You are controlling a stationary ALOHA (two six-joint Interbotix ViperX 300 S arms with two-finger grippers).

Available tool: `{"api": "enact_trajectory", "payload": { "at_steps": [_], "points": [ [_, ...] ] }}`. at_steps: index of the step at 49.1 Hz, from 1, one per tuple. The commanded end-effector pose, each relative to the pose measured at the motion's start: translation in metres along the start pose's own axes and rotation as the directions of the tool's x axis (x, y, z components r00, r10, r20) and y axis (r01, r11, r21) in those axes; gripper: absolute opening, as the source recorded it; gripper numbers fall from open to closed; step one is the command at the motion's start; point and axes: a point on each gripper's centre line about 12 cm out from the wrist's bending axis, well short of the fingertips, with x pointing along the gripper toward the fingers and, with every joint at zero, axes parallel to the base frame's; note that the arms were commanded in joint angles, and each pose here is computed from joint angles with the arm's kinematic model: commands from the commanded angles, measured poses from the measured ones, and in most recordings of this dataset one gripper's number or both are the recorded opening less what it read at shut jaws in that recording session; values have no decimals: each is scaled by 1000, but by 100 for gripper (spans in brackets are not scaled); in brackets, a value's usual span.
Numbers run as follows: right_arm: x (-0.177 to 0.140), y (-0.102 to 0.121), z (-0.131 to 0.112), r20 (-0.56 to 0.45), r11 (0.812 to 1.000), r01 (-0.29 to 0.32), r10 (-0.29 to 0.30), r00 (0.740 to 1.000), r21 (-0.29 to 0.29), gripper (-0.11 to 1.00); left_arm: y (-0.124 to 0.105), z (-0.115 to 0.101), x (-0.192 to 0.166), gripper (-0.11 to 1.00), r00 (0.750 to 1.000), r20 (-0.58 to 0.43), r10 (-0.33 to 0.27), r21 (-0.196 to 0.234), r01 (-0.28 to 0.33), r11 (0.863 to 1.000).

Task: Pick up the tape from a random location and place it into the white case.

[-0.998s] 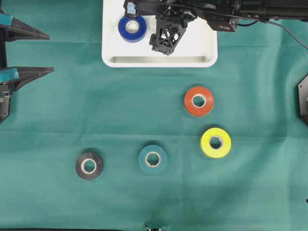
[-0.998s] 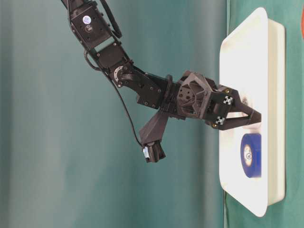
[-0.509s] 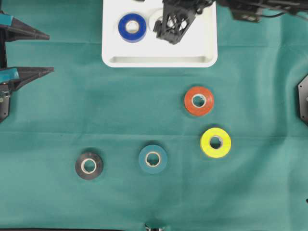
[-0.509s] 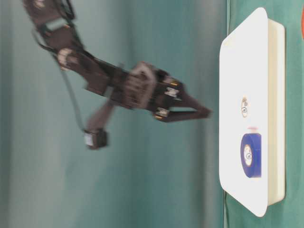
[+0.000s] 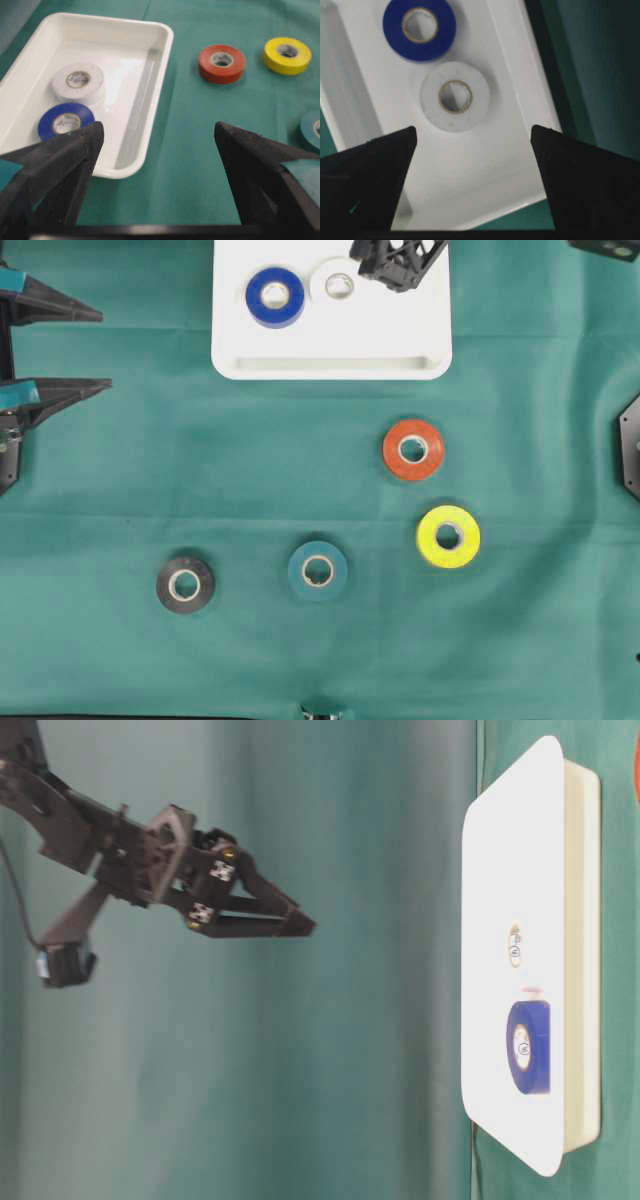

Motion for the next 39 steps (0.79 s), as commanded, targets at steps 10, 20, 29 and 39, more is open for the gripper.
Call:
{"api": "enact_trajectory", "payload": {
  "at_steps": [10, 20, 29, 39],
  "points": [
    [-26, -4, 11, 75, 1000, 1, -2, 997, 8, 89, 1, 5, 1, 97, 1000, 11, 6, -3, -6, 1000],
    [-26, -3, 11, 75, 1000, -1, 0, 997, 13, 89, 2, 4, 1, 97, 1000, 5, 10, -4, -10, 1000],
    [-26, 10, 11, 74, 1000, -20, 19, 997, 11, 89, 2, 4, 1, 97, 1000, 4, 12, -5, -12, 1000],
    [-29, 40, 8, 75, 998, -61, 63, 995, -34, 89, 2, 4, 1, 97, 1000, 6, 12, -5, -12, 1000]
  ]
}}
